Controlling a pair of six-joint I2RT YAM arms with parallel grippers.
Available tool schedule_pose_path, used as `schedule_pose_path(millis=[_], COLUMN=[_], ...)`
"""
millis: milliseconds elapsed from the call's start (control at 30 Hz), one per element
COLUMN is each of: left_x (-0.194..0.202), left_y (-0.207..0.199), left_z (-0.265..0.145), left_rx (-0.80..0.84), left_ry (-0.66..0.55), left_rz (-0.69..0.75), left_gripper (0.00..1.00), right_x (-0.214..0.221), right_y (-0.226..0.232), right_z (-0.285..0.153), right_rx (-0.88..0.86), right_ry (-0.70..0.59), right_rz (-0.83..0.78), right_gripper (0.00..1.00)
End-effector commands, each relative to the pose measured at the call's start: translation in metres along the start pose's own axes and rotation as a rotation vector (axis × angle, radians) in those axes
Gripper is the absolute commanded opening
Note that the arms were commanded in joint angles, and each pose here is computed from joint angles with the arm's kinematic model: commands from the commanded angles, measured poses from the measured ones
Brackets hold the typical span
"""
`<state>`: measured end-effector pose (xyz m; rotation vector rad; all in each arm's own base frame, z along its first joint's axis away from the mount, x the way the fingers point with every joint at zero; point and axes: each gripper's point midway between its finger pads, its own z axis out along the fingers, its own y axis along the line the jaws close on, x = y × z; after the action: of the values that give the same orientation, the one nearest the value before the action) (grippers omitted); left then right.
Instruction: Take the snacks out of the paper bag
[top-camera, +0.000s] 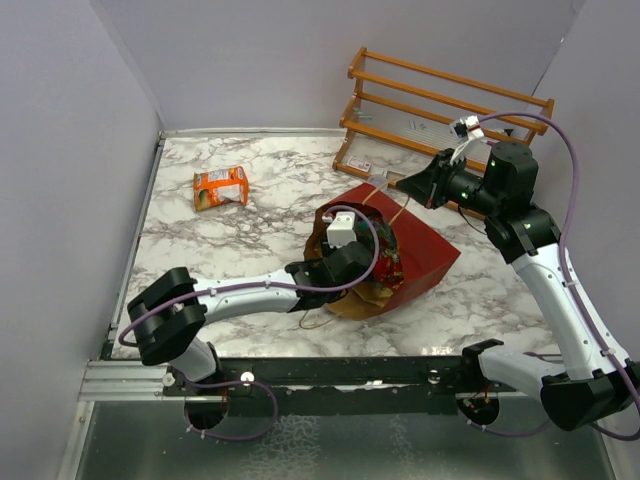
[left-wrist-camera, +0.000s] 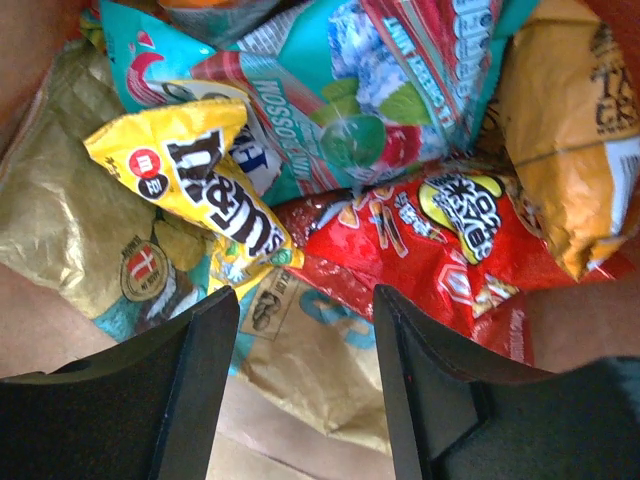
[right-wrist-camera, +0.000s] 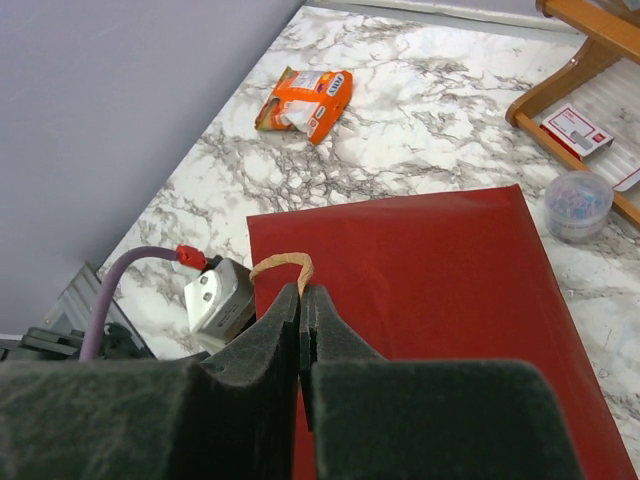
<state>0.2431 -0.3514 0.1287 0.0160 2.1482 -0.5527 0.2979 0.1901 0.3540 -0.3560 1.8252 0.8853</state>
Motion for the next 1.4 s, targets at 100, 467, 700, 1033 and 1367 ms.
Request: schedule_pose_path(millis=[100,467,700,1033,1367], left_x=[-0.022,-0.02,-0.015,-0.017,-0.053], left_y=[0.016,0.03,0.034,0.03,-0.004], left_z=[0.016,0.053,0.077,0.07,-0.031], left_rx=[-0.119,-0.17,-0.202,-0.178,0.133], left_ry=[-0.118,-0.124,-0.106,-0.065,-0.014], left_rz=[-0.029,0.01,0.064,0.096,0.032], left_gripper=[0.62,0.63,0.59,0.32,0.28], right_x=[-0.015,-0.013,-0.011,-0.013,-0.01], right_y=[0.013,0.013,0.014,0.014,0.014], right_z=[-0.008,-0.01,-0.013,-0.017,-0.015], right_rx=[-0.028,-0.028,-0.026,-0.011,-0.023], right_ry=[-0.035,-0.033,-0.028,-0.036,-0.034], right_rz=[-0.031,-0.029,-0.025,-0.035,-0.03], right_gripper=[0.02,0.02,0.02,0.02,0.02])
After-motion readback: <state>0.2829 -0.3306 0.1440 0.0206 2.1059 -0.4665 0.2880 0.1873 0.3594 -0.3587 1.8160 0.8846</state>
